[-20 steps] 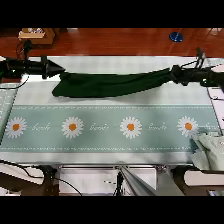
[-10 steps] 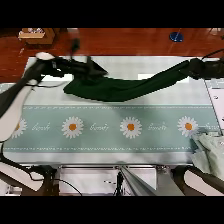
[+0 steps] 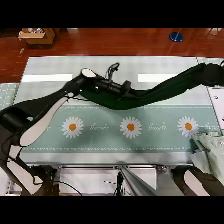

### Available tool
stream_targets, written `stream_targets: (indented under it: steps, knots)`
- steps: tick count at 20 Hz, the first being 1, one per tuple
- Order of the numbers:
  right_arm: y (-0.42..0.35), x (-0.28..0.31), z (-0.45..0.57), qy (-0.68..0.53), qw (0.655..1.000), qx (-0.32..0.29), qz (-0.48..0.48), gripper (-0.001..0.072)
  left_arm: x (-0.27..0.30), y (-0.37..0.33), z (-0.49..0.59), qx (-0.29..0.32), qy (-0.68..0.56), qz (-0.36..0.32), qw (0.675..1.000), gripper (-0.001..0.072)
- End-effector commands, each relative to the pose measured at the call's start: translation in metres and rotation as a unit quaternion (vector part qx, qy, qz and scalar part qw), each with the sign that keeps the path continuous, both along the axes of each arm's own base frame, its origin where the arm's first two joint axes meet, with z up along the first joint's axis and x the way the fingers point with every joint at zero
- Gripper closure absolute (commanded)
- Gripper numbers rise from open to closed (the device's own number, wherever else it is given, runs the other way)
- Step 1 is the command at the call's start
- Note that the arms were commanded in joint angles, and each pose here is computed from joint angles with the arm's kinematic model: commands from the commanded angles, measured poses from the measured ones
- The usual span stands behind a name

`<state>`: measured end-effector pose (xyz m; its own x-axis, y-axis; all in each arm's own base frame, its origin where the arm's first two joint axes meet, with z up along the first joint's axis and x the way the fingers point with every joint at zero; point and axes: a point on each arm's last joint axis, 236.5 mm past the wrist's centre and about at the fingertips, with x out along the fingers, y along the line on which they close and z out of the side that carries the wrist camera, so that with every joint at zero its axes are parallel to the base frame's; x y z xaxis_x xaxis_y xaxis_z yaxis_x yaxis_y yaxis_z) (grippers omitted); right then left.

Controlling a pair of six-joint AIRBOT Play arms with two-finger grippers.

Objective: Fold the shirts.

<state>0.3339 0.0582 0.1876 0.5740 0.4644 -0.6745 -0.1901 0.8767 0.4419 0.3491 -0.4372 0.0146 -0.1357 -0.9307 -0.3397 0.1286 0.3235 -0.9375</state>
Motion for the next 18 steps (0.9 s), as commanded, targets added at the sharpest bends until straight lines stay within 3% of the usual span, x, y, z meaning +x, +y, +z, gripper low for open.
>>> stream_targets:
  steps: [1, 6, 10, 14, 18]
  knots:
    - [0.004, -0.019, 0.011, -0.005, 1.0, -0.007, 0.005, 0.0687, -0.011, -0.023, -0.021, 0.02, 0.018, 0.01, 1.0, 0.0686]
    - [0.004, -0.02, 0.016, -0.014, 1.0, -0.009, 0.003, 0.0686, -0.074, -0.069, -0.043, 0.025, 0.064, -0.038, 0.997, 0.0686]
    - [0.006, -0.024, 0.013, -0.006, 1.0, -0.01, 0.009, 0.0686, -0.063, -0.078, -0.028, -0.008, 0.045, -0.018, 0.999, 0.0686]
    - [0.033, -0.02, 0.019, -0.022, 0.999, -0.001, 0.033, 0.0687, 0.007, -0.019, 0.043, -0.048, -0.08, 0.02, 0.995, 0.0689]
    - [0.078, 0.013, 0.021, -0.062, 0.997, 0.012, 0.044, 0.0687, 0.07, 0.107, 0.137, -0.035, -0.198, 0.093, 0.975, 0.0689]
